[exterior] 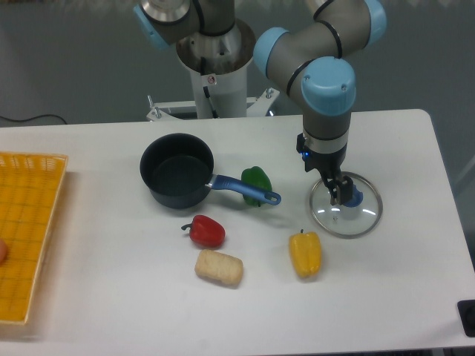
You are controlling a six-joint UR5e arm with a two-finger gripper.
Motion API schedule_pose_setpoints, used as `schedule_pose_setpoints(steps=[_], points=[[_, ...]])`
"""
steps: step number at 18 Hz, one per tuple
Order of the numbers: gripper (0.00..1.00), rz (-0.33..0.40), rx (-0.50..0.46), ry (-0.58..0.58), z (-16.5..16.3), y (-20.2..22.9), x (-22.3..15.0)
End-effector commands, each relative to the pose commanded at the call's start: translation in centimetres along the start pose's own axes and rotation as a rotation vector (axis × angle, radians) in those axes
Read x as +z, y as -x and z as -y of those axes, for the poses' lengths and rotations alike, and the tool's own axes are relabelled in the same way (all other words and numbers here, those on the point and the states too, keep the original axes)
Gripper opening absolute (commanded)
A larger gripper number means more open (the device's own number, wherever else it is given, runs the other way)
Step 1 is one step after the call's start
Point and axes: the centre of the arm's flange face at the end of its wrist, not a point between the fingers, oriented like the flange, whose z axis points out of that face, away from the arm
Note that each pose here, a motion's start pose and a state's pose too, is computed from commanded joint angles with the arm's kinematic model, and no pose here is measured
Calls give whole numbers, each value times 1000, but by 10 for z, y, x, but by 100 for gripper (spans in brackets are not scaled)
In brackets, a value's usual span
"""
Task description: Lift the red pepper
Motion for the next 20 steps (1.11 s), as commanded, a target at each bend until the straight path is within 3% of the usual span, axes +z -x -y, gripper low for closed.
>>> schedule_pose_setpoints(steps=[16,20], points=[[100,-11,-1,-13,0,-1,1],[100,-12,-52,-85,6,-1,3]])
